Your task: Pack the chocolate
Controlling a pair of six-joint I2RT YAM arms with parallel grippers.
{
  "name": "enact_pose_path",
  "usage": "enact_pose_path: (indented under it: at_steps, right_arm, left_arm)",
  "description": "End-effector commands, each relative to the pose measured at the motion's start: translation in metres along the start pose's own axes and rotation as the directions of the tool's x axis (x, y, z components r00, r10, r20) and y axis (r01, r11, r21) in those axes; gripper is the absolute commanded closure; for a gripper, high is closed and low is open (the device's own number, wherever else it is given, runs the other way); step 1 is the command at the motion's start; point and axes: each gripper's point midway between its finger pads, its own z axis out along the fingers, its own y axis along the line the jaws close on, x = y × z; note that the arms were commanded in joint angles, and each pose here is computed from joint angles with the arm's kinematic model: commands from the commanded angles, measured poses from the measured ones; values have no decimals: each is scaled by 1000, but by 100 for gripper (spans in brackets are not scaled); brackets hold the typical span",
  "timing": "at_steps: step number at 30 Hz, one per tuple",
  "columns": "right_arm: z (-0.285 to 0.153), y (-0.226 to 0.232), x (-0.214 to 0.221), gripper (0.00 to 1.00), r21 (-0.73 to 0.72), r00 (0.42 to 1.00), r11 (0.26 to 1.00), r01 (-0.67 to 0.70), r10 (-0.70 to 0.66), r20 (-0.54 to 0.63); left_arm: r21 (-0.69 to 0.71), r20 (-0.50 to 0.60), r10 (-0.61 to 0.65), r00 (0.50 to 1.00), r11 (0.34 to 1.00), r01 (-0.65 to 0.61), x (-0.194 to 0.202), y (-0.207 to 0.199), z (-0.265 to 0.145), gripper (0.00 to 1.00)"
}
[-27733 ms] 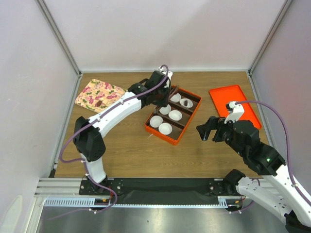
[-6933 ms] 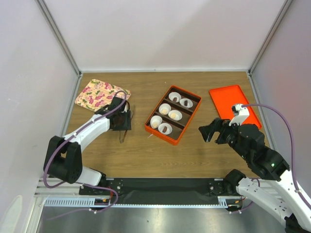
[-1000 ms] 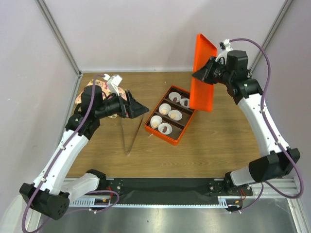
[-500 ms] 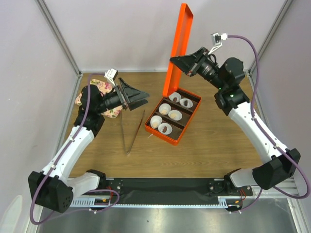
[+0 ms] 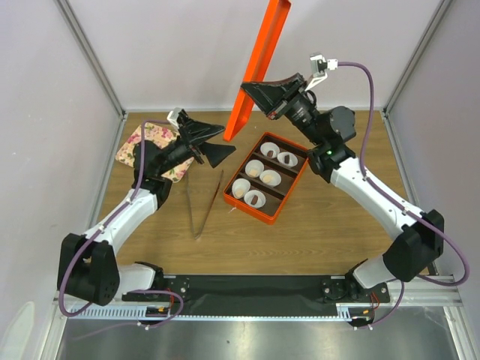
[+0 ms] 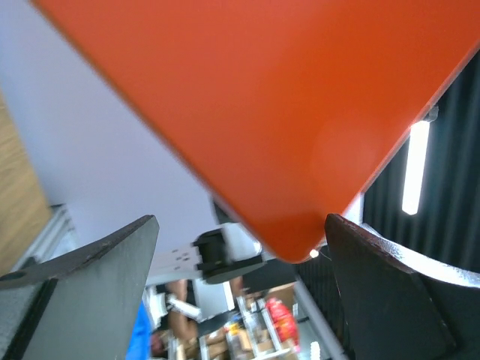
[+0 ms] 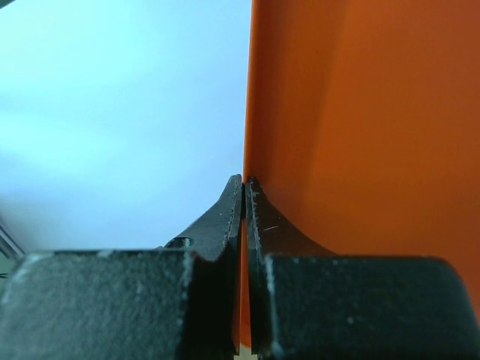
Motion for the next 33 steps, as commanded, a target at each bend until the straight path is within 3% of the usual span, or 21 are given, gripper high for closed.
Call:
enact_pose_path:
  at_steps: [1,5,13,24,33]
  right_arm:
    - [5,28,-29,100,-99,987,990,98,-84,138]
    - [-1,28,-23,100,-120,986,990,75,-56,157]
    - [-11,24,-24,100,-112,974,991,71,-45,222]
    - [-30,17,-6,100,-125,975,992,13,16,222]
    - [-55,-1,9,100,-87,982,996,-33,49,182]
  left_arm:
    - [114,28,-64,998,992,61,-3,-23,-5,0]
    - [185,62,-144,988,974,130,-14,-24,-8,0]
    - [207,86,-184,979,965,163,-22,-26,-6,0]
    - [287,79,-230,970,937,199,-27,-38,-1,2]
    - [376,60,-242,968,904,203,-31,-50,-4,26]
